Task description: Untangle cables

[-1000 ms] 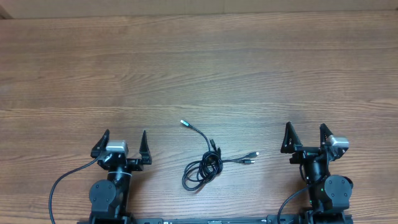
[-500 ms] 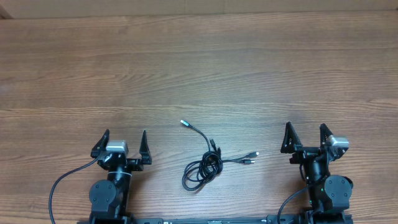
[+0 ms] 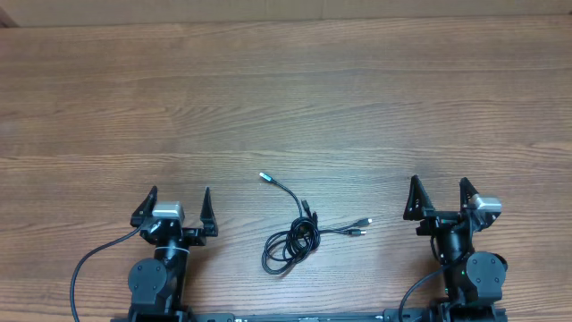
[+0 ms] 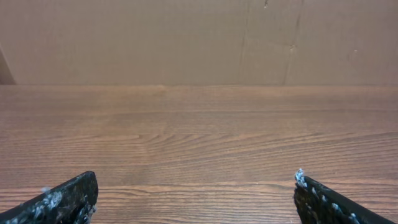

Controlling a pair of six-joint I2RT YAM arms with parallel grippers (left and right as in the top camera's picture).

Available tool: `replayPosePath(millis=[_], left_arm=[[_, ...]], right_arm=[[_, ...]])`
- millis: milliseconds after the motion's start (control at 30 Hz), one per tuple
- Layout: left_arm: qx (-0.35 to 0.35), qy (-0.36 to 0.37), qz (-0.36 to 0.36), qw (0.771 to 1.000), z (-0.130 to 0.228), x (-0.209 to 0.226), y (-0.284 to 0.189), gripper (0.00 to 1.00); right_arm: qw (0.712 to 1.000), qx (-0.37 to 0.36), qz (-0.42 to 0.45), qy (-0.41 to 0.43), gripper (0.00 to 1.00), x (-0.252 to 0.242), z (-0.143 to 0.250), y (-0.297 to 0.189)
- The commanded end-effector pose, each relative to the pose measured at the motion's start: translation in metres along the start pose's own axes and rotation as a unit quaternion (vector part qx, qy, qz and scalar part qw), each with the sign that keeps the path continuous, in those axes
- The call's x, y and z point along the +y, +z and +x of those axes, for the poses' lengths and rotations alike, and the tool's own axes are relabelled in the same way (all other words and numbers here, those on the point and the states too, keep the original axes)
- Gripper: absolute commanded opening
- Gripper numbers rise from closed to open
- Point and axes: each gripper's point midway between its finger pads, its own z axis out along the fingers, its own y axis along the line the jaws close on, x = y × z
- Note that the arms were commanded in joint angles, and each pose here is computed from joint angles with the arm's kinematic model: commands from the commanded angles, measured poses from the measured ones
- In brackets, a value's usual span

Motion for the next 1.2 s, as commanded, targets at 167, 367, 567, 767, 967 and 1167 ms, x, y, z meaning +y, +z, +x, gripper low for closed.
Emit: replayPosePath(millis=[167,367,567,767,967,1167], left_arm=[[-0.002,-0.089,0.002,0.996,0.0,0.0,0.0,1.0],[0.024,-0.113,0.069,0.991,0.0,-0.024,-0.004,1.0],[0.067,-0.088,0.063,0.992,-0.008,-0.024,-0.016,1.0],[0.076,-0.066,0.061,0.993,-0.038,-0.024,-0.024,1.0],[0.135,-0.036,0.135,0.981,-0.056,-0.05,-0.021,1.0],[0.228,-0.02,0.179,0.957,-0.069,-0.065,-0.004,1.0]], right_arm=[[1.0,-0.003,-0.001,-0.002,1.0,-0.001,0.001,0.0],[1.0,-0.003,-0.001,-0.002,1.0,-0.001,0.001,0.0],[1.0,-0.003,-0.001,-0.002,1.0,-0.001,0.001,0.0],[1.0,-0.003,-0.001,-0.002,1.0,-0.001,0.001,0.0],[1.0,-0.003,-0.001,-0.002,1.0,-0.001,0.001,0.0],[1.0,-0.003,-0.001,-0.002,1.0,-0.001,0.001,0.0]])
